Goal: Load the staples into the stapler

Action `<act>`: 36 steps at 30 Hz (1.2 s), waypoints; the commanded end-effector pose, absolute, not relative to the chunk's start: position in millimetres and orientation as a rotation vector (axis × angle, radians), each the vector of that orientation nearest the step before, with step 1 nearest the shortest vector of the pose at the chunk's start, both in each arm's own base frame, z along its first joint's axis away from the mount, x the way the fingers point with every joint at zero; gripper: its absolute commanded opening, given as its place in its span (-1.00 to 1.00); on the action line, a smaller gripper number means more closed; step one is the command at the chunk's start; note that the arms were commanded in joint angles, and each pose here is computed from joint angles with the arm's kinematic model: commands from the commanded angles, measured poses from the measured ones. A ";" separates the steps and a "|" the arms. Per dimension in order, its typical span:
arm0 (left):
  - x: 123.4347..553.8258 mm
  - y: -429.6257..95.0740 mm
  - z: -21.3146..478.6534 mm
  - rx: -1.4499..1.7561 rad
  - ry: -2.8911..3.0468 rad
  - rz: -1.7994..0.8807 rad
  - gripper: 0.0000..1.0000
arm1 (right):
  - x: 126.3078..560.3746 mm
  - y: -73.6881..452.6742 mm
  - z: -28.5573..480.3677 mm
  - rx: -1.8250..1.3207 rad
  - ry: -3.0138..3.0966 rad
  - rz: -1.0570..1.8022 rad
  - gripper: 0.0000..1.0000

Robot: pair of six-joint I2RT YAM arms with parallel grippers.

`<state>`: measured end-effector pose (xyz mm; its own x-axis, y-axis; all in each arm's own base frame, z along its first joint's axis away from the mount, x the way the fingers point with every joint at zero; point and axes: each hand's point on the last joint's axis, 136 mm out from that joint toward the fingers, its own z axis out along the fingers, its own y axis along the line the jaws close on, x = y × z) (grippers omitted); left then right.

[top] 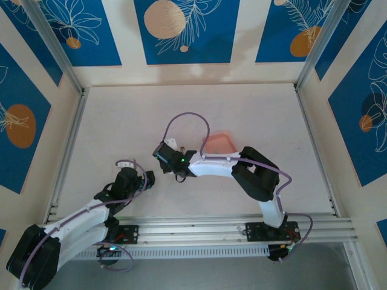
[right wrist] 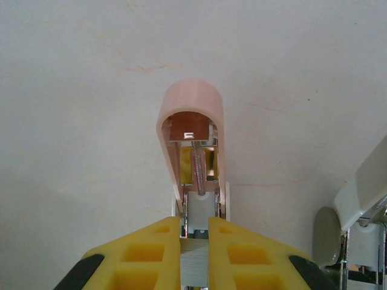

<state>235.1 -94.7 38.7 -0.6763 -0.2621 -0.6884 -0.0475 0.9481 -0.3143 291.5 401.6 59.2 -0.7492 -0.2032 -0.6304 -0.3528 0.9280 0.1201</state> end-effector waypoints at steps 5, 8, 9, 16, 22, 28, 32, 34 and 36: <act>243.4 -99.3 52.2 -0.206 2.264 -0.370 0.82 | 293.3 395.3 48.6 -0.404 2.453 0.270 -0.71; 243.4 -99.3 52.1 -0.206 2.264 -0.370 0.82 | 292.5 395.1 46.1 -0.407 2.457 0.266 -0.71; 243.2 -99.6 52.1 -0.206 2.266 -0.371 0.83 | 292.1 394.9 45.4 -0.408 2.460 0.265 -0.71; 242.3 -99.2 50.6 -0.214 2.270 -0.374 0.82 | 291.2 394.8 41.3 -0.409 2.473 0.265 -0.71; 242.3 -98.8 50.4 -0.211 2.270 -0.370 0.83 | 291.1 394.1 37.0 -0.409 2.483 0.258 -0.71; 241.7 -98.7 49.7 -0.210 2.272 -0.370 0.83 | 291.1 391.1 34.6 -0.401 2.491 0.249 -0.71; 241.7 -98.7 49.7 -0.211 2.272 -0.370 0.83 | 290.4 393.0 38.8 -0.409 2.481 0.255 -0.71; 241.8 -98.9 49.8 -0.209 2.271 -0.370 0.83 | 290.5 394.7 44.9 -0.417 2.462 0.259 -0.71; 242.0 -98.7 50.1 -0.211 2.270 -0.370 0.83 | 289.8 396.9 51.6 -0.431 2.440 0.266 -0.71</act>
<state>235.9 -96.5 40.4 -0.6756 -0.2638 -0.6884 -0.0420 0.9460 -0.3214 291.9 399.3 47.4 -0.7593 -0.2175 -0.6133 -0.3522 0.9299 0.1063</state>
